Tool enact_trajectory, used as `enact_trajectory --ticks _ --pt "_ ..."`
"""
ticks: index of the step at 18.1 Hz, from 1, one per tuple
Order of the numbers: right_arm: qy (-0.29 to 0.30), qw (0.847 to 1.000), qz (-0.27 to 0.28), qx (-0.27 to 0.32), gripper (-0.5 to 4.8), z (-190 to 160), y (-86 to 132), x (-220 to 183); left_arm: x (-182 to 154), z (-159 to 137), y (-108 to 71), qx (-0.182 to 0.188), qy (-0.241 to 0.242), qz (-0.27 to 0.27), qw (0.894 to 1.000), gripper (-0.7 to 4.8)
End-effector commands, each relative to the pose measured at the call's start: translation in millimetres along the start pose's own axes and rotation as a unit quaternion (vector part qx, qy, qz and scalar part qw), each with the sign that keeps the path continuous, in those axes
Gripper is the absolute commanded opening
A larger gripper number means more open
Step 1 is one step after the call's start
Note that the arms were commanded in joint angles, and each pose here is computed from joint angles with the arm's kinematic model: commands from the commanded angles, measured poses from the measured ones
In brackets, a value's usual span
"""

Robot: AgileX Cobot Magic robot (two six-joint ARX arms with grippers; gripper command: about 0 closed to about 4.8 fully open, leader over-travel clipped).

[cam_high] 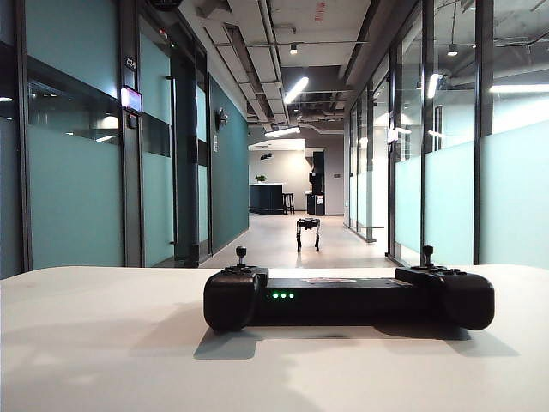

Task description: Push the left joystick on the remote control sitting on the white table forward to make the robot dog walk in a straight line until it approaches the door.

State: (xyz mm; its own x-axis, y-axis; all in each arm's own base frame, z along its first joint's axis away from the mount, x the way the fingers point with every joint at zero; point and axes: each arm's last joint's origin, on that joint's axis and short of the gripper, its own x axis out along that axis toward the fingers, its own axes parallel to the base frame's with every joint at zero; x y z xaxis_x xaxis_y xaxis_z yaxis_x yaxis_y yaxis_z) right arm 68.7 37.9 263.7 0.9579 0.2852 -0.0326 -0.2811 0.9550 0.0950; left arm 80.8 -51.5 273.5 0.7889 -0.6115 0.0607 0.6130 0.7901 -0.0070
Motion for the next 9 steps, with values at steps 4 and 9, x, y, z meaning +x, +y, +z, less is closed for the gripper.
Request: enact_trajectory --ticks 4,9 --pt "-0.014 1.000 0.000 0.003 -0.01 4.0 -0.1 -1.2 3.4 -5.5 1.2 0.008 -0.036 0.011 0.999 -0.06" --pt "-0.013 1.000 0.000 0.003 -0.01 3.9 -0.1 -1.2 0.3 -12.4 2.4 0.017 -0.039 0.034 0.999 -0.06"
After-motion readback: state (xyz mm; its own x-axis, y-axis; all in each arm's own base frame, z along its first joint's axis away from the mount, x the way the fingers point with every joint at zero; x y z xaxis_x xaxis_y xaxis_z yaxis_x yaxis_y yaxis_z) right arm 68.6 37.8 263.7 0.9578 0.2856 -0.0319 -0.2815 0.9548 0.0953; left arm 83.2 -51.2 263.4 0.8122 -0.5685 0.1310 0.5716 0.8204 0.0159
